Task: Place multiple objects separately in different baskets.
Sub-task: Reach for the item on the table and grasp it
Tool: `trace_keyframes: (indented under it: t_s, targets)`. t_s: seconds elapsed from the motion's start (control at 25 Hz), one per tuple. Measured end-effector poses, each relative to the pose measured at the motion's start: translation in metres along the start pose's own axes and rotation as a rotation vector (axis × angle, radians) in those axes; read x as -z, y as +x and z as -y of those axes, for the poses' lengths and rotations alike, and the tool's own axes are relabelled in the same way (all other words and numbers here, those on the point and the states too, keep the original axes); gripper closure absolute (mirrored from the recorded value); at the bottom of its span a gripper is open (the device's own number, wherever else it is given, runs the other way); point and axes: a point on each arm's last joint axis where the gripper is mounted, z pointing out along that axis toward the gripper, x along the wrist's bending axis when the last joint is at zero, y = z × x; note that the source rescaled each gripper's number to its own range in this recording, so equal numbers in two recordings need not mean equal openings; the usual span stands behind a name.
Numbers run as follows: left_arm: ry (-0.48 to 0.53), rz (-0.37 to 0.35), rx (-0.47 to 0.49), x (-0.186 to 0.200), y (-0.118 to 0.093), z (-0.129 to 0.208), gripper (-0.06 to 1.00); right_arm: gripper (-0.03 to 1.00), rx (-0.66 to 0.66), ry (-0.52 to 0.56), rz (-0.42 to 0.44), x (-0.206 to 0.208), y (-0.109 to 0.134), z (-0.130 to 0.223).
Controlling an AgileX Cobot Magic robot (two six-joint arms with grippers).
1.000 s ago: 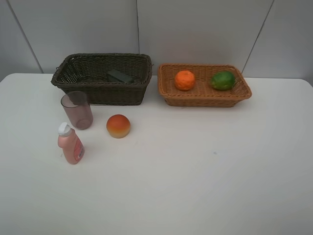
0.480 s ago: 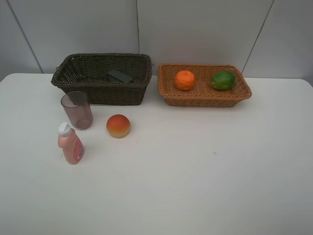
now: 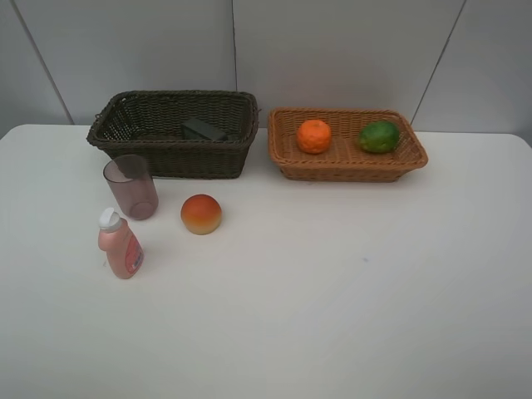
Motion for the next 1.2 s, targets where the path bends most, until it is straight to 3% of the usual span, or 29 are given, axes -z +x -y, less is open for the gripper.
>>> trace_keyframes:
  t_s: [0.64,0.88,1.2]
  targets:
    - [-0.008,0.021,-0.009,0.003,-0.002,-0.003,-0.06,-0.03,0.0,0.0,0.0,0.0,0.0,0.0]
    - [0.036,0.022,-0.011,0.011,-0.004,-0.048,-0.06,-0.03,0.0,0.0,0.0,0.0,0.0,0.0]
    - [0.274,0.014,-0.045,-0.035,-0.01,-0.12,-0.06,-0.03,0.0,0.0,0.0,0.0,0.0,0.0]
